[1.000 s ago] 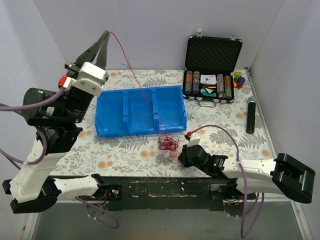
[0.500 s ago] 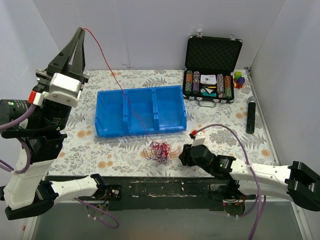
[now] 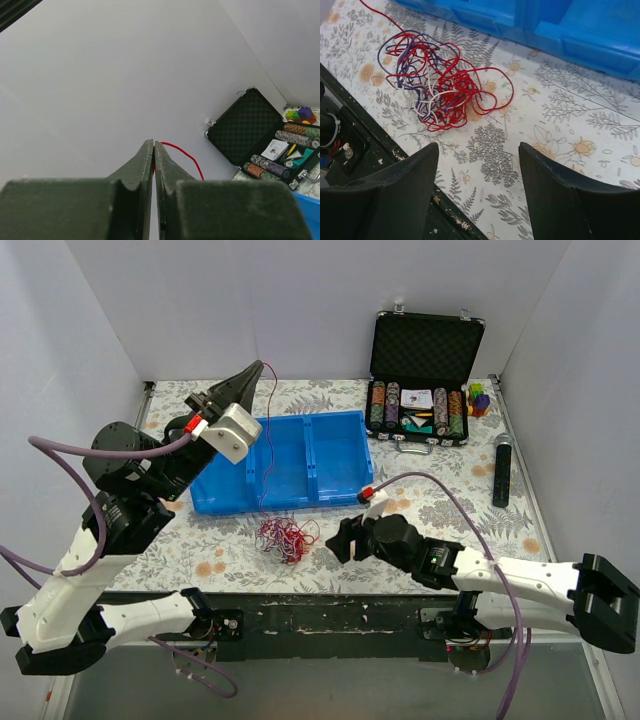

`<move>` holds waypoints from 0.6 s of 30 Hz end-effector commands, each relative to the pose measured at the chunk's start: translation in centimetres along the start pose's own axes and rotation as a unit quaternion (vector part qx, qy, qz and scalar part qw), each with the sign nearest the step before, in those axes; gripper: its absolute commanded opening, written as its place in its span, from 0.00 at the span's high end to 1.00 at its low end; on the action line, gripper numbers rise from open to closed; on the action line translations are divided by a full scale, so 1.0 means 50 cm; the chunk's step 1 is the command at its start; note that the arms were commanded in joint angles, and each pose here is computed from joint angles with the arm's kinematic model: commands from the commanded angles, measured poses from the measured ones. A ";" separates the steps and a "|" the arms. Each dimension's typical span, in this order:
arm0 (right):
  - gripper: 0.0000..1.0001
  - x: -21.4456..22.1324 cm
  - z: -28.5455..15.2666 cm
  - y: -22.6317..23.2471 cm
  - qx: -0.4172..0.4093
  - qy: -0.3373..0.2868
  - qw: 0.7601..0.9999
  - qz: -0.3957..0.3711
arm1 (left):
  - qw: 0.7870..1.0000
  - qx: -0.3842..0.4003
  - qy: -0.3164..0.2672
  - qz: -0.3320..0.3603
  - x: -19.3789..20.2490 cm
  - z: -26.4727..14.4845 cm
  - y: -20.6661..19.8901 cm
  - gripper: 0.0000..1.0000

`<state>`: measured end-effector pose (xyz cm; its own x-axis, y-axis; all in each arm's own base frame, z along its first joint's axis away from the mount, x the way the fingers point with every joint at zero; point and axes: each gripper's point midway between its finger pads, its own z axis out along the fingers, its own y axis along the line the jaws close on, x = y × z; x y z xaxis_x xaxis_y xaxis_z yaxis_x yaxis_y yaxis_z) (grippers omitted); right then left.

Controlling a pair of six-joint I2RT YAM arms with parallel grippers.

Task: Untangle the cables

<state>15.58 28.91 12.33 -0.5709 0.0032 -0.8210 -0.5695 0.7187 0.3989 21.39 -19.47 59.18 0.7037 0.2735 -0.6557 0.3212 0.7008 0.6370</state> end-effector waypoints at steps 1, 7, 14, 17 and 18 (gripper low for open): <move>0.26 -0.054 0.026 0.099 -0.070 -0.030 0.997 -0.018 | 1.000 -0.004 -0.008 -0.008 -0.014 -0.014 0.013 0.99; 0.26 -0.057 0.083 0.165 -0.095 -0.024 0.994 -0.045 | 1.000 -0.008 -0.006 -0.008 -0.017 -0.015 0.020 1.00; 0.27 -0.050 0.152 0.217 -0.127 -0.013 0.990 -0.068 | 1.000 -0.007 0.001 -0.010 -0.017 -0.019 0.025 1.00; 0.28 -0.039 0.179 0.226 -0.127 -0.003 0.989 -0.074 | 1.000 -0.008 0.002 -0.010 -0.017 -0.025 0.026 1.00; 0.28 -0.034 0.185 0.228 -0.127 0.001 0.989 -0.075 | 1.000 -0.008 0.002 -0.010 -0.017 -0.026 0.027 1.00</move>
<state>15.32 40.77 12.05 -0.5166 -0.1329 -0.8458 -0.7353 0.5751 0.3588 21.05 -19.08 59.15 0.6940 0.2719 -0.6667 0.3343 0.6984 0.6328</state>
